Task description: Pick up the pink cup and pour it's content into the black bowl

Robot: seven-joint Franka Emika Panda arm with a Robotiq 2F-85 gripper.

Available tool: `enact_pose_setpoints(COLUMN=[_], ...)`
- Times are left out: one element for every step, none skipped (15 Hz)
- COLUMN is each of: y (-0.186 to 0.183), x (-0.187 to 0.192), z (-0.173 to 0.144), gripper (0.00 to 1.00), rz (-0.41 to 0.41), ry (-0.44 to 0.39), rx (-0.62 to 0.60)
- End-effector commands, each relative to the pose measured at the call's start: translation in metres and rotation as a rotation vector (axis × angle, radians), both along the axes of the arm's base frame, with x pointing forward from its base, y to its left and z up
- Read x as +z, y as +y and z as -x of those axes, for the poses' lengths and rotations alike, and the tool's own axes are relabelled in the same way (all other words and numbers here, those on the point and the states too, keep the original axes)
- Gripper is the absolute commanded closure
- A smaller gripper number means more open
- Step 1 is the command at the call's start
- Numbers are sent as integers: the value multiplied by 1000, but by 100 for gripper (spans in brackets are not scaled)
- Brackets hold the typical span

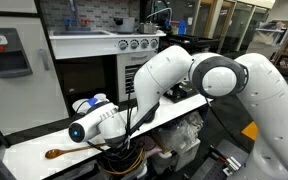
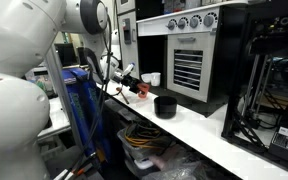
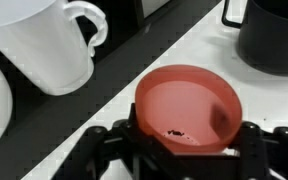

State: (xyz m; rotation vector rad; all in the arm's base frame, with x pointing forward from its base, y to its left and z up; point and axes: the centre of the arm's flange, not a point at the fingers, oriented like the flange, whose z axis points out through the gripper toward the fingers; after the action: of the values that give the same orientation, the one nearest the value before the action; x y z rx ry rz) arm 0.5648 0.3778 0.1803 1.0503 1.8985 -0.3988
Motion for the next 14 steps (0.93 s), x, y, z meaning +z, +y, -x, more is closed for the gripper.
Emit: enact_pose_setpoints(y=[2,1,0,0,-1,-2,-2,-3,-4,-5,-6,-7,-7,-7], x=[-6,-8,-10,-11,-12,-14,-16,-19,-23,-27,-29,-32,-34,-36], z=[-9,-9,-8,-8,-7,-7,-6,-4,-3,-3,-2,-1,0,0], gripper=[52,52,52,52,52,52,52,52,52,52,52,52,52,52], rz=[44,52,57,60,63,66,71,75,81,85,88,92,95,97], ry=[-29,-27,-24,-22,-18,-13,-11,-6,-3,2,5,9,12,14], rx=[13,15,14,14,13,12,14,14,15,14,15,16,17,16])
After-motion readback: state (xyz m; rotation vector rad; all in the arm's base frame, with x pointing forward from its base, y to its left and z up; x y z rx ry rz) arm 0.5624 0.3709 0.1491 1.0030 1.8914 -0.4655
